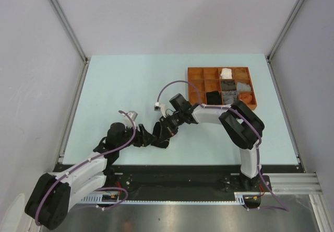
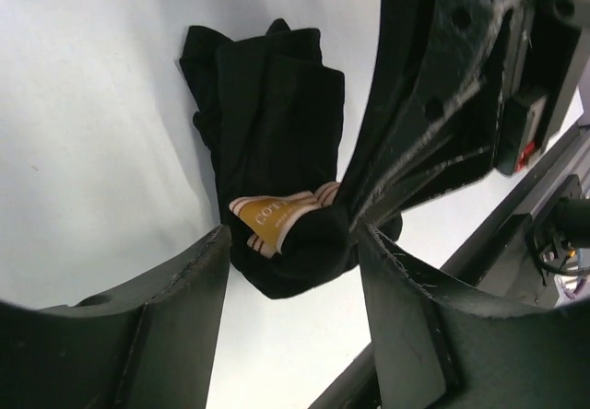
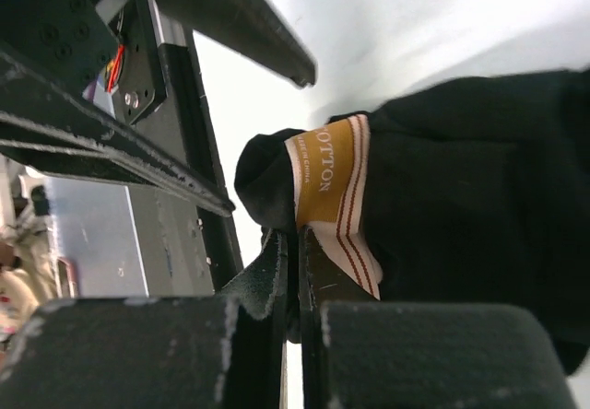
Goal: Roll the underwear
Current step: Roll the underwear to the center of the board.
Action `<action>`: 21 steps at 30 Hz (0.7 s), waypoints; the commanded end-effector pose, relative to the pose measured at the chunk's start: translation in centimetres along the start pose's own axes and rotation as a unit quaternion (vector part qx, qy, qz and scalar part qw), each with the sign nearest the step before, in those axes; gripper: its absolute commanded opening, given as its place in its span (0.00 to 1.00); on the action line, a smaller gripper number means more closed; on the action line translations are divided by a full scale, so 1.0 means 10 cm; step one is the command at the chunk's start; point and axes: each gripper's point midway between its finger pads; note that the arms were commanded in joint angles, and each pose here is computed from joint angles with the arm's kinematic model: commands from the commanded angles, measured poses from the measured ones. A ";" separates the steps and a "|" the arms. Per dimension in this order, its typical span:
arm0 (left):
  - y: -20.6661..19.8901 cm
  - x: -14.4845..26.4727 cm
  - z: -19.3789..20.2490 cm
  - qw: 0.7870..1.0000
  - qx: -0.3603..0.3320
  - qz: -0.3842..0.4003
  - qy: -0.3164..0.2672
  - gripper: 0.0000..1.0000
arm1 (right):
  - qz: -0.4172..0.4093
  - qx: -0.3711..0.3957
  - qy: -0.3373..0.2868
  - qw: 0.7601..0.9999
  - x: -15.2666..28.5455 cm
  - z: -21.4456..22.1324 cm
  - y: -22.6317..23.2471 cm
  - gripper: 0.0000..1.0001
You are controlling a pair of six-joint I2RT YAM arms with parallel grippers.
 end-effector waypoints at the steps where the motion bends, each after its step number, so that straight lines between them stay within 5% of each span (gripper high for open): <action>1: -0.13 -0.05 -0.02 0.999 -0.038 0.035 0.000 0.61 | 0.032 -0.002 -0.019 0.999 0.03 -0.08 -0.31 0.00; 16: -0.04 -0.18 0.20 0.998 -0.030 0.039 0.034 0.51 | 0.034 -0.030 -0.032 0.998 -0.01 -0.07 -0.56 0.00; 19: 0.02 -0.23 0.18 0.999 -0.028 0.018 0.036 0.35 | 0.033 -0.028 -0.036 0.998 -0.02 -0.11 -0.56 0.00; 21: 0.13 -0.28 0.14 0.999 -0.020 -0.022 0.035 0.14 | 0.035 -0.024 -0.043 0.998 0.01 -0.17 -0.55 0.01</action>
Point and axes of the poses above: each gripper's point midway between its finger pads, its own x axis back along the fingers, its own y axis along the line the jaws close on, z = x × y, and after that the axes turned 15 degrees about x, right-handed
